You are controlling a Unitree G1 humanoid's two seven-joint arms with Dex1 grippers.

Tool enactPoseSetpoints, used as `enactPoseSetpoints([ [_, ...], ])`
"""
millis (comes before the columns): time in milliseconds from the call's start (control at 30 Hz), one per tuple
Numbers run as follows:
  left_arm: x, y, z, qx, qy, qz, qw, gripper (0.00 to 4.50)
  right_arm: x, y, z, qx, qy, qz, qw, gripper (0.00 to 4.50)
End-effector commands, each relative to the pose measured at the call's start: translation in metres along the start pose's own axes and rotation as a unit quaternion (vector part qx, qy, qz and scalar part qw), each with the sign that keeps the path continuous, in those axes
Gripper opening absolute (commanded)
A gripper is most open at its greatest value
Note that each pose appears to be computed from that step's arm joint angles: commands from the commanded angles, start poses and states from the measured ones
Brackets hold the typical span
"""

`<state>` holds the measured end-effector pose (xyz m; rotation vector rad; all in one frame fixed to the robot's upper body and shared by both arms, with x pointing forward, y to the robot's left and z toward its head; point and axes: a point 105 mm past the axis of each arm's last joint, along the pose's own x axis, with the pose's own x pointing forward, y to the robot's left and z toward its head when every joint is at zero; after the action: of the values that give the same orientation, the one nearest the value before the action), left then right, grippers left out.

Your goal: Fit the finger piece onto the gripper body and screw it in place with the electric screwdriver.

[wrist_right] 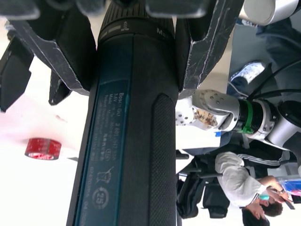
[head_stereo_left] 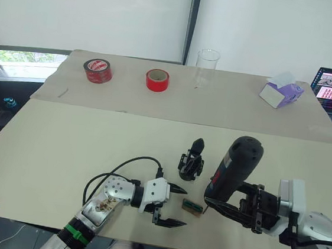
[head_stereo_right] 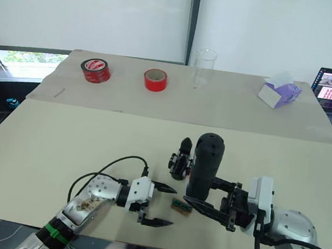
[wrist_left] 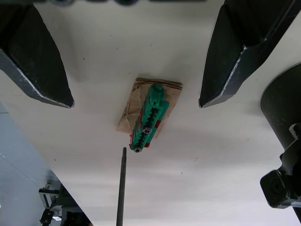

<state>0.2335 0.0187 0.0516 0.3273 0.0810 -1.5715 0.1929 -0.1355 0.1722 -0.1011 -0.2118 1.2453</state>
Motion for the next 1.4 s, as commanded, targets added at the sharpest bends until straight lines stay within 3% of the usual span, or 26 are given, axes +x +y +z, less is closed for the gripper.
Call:
enactPoseSetpoints([
  [33,0.0039,-0.009,-0.0156,-0.026,0.02,-0.012,0.999,4.5,0.0014,-0.0014,0.0176,-0.028,-0.037,-0.002,0.999,1.91],
  [1400,0.0067,-0.0076,-0.0149,-0.026,0.018,-0.008,0.999,4.5,0.0084,-0.0026,0.0165,-0.028,-0.015,0.017,0.999,1.91],
])
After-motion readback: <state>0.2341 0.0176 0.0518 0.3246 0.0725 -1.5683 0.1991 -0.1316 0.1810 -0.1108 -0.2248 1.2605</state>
